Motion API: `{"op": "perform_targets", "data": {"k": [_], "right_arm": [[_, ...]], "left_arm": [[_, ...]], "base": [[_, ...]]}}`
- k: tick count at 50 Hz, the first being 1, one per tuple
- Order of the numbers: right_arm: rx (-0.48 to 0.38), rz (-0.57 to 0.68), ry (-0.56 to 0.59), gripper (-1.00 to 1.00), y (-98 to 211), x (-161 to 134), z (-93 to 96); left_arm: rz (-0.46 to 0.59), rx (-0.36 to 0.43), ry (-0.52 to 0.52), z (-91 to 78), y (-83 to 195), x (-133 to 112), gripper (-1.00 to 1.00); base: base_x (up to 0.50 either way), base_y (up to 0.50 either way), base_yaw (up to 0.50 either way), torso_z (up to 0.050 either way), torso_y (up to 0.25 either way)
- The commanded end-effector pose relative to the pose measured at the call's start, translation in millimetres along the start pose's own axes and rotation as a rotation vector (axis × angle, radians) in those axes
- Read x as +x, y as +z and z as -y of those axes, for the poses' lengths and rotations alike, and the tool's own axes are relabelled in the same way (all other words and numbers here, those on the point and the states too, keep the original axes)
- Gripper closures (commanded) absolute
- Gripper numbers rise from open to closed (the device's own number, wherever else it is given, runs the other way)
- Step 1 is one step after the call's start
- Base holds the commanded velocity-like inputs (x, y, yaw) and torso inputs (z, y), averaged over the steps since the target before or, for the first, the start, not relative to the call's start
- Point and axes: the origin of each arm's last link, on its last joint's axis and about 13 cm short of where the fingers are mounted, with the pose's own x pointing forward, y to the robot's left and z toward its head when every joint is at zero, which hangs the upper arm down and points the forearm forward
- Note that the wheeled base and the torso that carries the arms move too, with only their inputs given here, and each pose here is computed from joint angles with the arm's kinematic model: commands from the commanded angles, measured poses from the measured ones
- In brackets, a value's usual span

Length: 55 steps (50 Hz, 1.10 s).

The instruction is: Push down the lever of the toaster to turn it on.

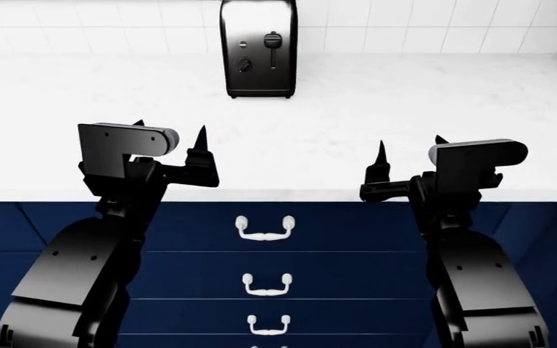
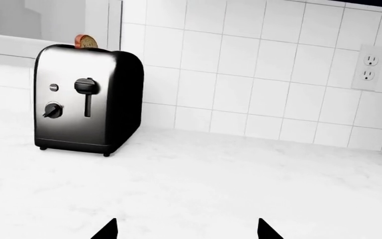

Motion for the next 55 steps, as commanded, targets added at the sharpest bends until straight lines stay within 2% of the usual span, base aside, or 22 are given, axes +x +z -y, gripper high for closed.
{"op": "perform_targets", "data": {"k": [1, 39, 55], "right_arm": [[0.001, 0.001, 0.004, -1.0, -3.2, 0.2, -1.3], [0.007, 0.003, 0.002, -1.0, -2.1, 0.5, -0.2], [0.012, 0.0, -0.011, -1.0, -2.5, 0.3, 0.7]], "left_arm": [[0.002, -0.001, 0.002, -0.7, 0.7, -1.2, -1.0], [0.003, 0.007, -0.004, 0.7, -0.6, 0.5, -1.0], [0.002, 0.005, -0.009, 1.7, -1.3, -0.2, -1.0]], "base": [[0.0, 0.31, 0.0, 0.0, 0.0], [0.0, 0.32, 0.0, 0.0, 0.0], [0.16, 0.0, 0.0, 0.0, 0.0]]}}
